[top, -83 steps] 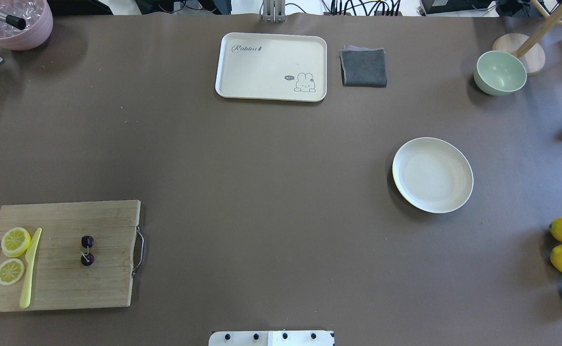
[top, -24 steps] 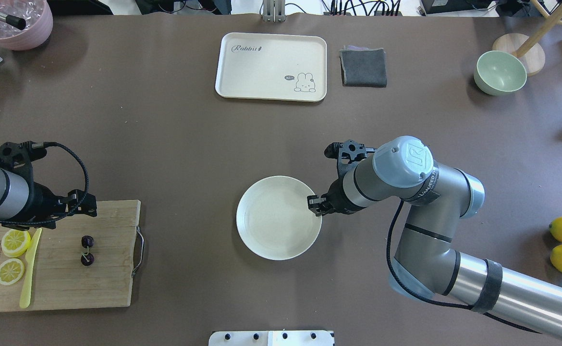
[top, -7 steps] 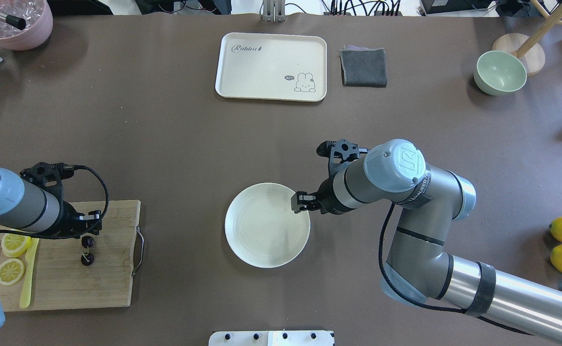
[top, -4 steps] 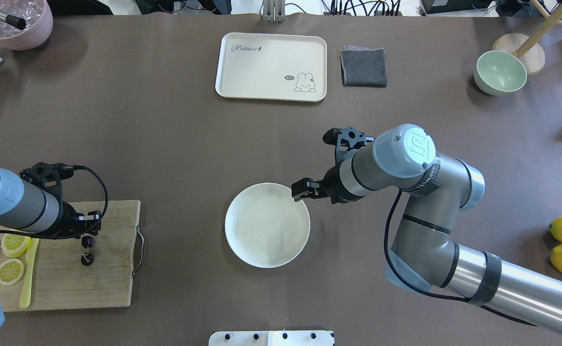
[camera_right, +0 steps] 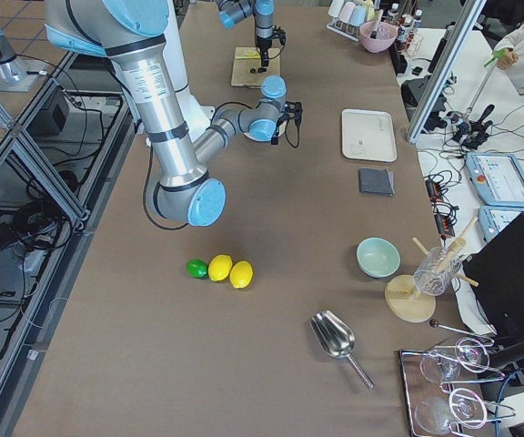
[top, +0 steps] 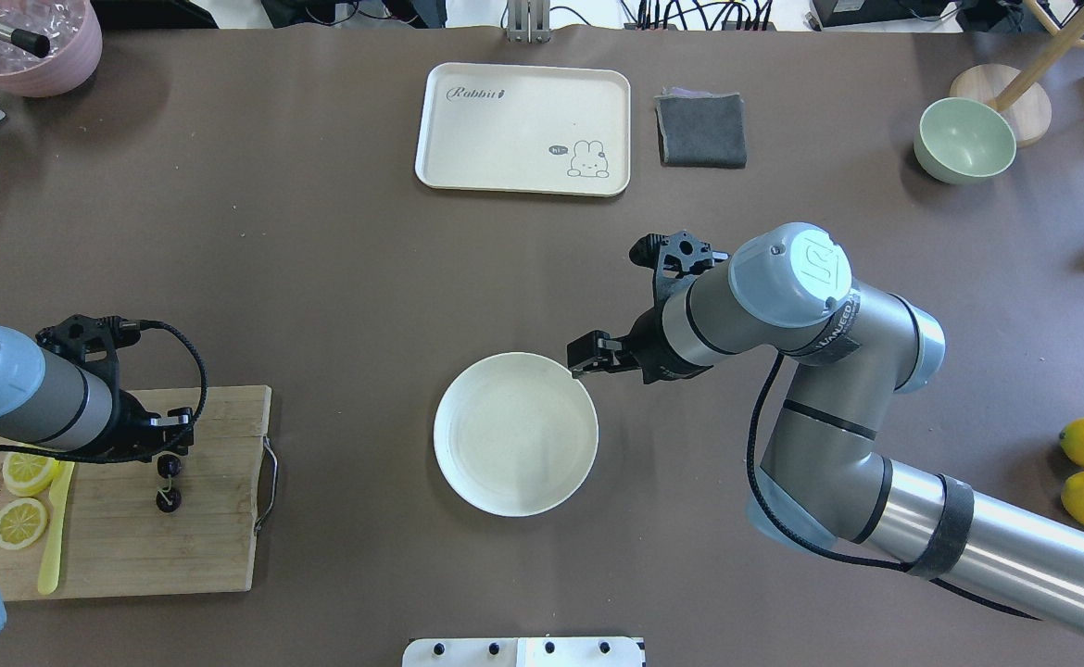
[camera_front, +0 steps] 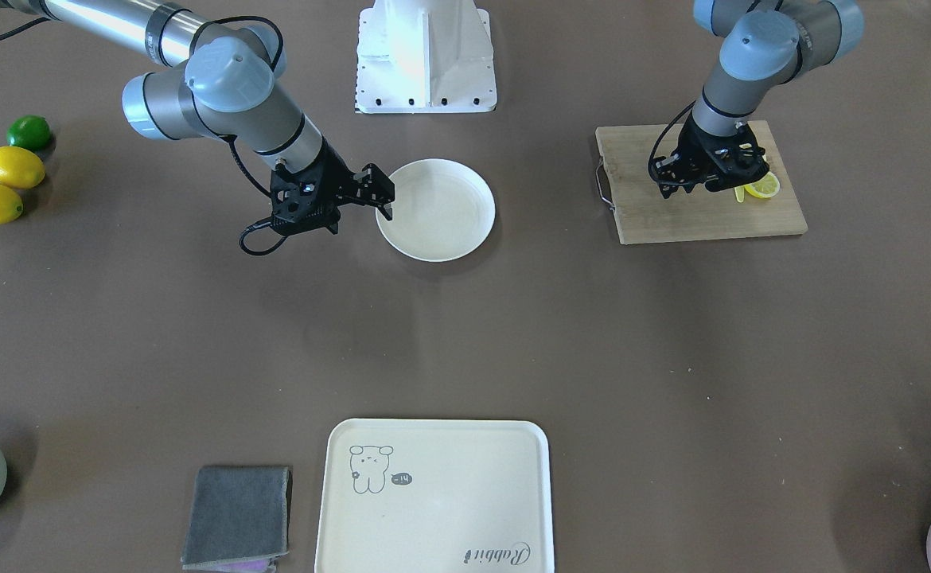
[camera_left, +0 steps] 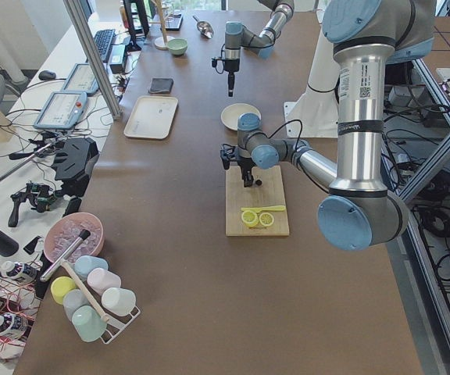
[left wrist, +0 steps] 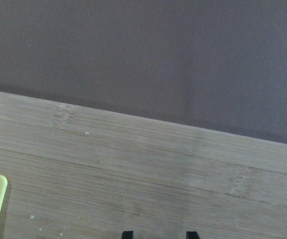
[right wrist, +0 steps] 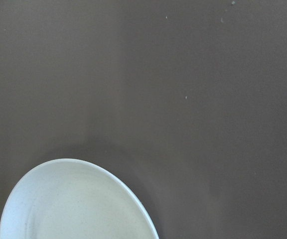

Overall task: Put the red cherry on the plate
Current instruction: 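Release the plate and raise the right gripper while the left gripper grasps the cherries, then carry the cherries with the left gripper over the plate while the right arm retracts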

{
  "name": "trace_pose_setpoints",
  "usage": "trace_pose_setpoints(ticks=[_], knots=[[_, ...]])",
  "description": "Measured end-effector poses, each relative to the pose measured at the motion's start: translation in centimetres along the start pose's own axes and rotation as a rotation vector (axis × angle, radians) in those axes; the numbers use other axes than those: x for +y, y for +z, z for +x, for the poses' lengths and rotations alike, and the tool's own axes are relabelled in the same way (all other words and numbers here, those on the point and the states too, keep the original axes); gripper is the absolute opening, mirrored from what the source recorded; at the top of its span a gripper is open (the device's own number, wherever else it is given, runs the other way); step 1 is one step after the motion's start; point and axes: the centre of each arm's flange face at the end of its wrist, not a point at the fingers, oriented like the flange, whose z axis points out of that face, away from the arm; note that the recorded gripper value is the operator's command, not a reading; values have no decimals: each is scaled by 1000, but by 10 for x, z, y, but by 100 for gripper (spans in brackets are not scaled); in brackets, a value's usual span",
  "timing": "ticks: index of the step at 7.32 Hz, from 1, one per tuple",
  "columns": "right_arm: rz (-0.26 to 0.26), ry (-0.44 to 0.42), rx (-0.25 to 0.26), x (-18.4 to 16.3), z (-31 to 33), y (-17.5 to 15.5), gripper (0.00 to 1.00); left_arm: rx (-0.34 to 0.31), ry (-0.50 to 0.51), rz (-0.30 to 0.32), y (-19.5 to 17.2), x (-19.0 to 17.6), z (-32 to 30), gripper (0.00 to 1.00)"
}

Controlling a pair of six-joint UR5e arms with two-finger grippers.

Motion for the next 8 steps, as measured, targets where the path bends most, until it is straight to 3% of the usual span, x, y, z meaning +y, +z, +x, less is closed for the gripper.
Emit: trace_pose_setpoints(ticks=[2, 3, 4, 5, 8], knots=[[-3, 8, -15, -8, 3, -15, 100, -2, 0, -3, 1, 2, -1, 37], [-4, 13, -20, -13, 5, -22, 100, -2, 2, -5, 2, 3, 0, 27], [-3, 17, -23, -17, 7, -27, 100, -2, 5, -8, 3, 5, 1, 6], [-4, 22, -26, -21, 9, -31, 100, 0, 6, -9, 2, 6, 2, 0], [-15, 43, -57, -43, 18, -64, 100, 33, 16, -4, -16, 7, 12, 0]])
